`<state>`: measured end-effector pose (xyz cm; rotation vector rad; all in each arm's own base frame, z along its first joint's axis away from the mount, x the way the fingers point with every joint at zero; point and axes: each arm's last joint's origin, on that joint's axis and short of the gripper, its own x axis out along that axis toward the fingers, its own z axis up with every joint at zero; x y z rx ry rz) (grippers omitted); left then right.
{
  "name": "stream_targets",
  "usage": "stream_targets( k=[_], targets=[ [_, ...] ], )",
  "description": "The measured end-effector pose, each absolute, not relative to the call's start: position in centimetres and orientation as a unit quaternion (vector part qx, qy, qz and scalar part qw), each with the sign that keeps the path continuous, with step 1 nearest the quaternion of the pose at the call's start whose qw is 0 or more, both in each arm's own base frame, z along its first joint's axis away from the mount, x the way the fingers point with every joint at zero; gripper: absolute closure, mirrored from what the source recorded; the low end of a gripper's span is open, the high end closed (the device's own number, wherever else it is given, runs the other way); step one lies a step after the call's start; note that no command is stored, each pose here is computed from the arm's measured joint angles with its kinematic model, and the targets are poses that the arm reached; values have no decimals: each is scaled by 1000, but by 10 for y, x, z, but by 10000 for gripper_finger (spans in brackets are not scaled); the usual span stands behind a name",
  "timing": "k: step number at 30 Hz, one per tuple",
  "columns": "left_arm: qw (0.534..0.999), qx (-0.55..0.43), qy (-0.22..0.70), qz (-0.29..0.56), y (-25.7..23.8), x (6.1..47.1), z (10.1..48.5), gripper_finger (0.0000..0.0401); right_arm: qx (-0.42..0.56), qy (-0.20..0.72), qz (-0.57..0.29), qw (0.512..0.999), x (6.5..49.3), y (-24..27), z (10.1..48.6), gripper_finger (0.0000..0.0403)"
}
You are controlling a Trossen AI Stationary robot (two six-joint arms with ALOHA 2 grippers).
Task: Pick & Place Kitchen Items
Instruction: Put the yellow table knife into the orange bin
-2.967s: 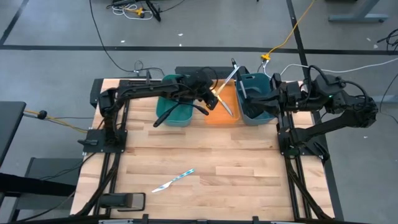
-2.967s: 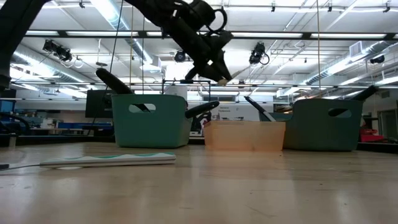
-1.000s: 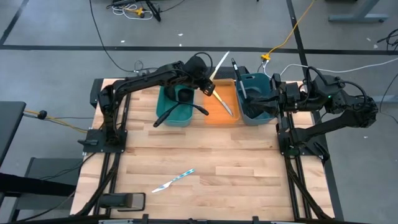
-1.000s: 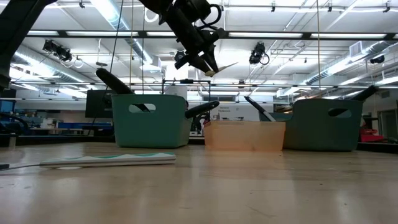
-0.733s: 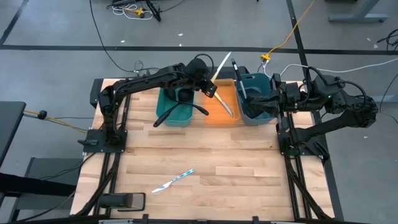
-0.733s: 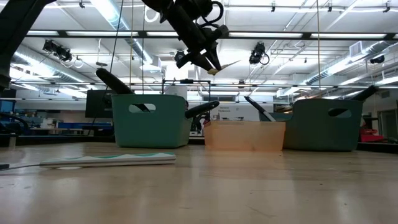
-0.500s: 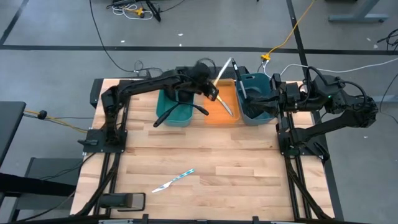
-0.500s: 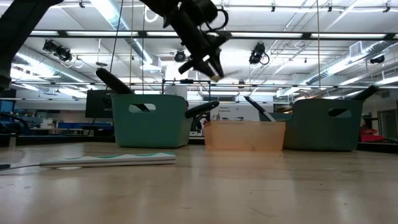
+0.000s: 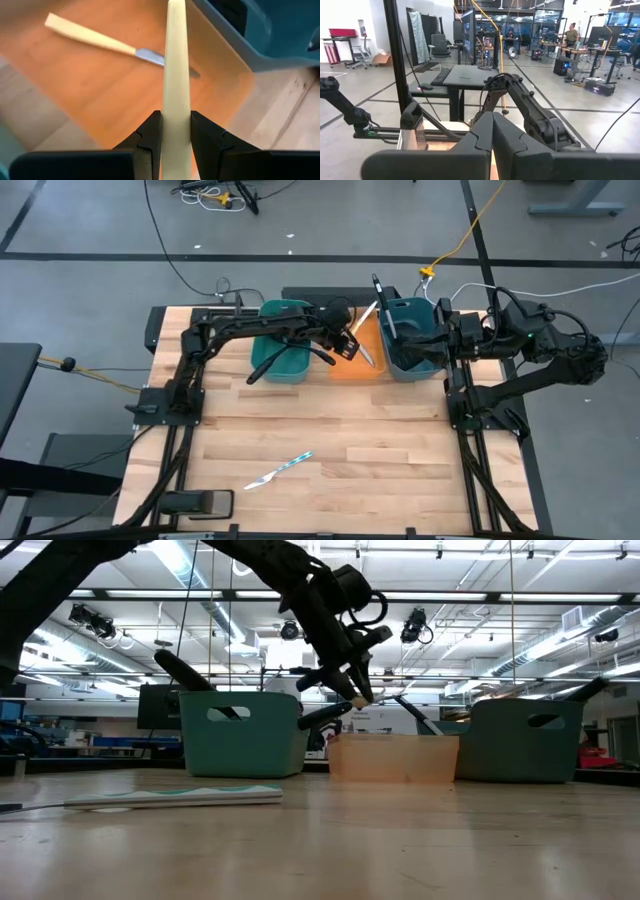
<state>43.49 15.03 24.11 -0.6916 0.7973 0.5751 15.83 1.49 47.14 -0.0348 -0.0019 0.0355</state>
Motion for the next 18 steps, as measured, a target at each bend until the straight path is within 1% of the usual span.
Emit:
stream_targets(
  k=[14,17,18],
  targets=[
    [827,-323,373,271,151,435,243,316,-18,0,18,1000,158,15,471,394],
    [823,-329,377,268,150,440,233,316,-17,0,18,1000,158,15,471,394],
    [815,-335,392,263,149,439,228,316,-18,0,18,1000,158,15,471,394]
  ],
)
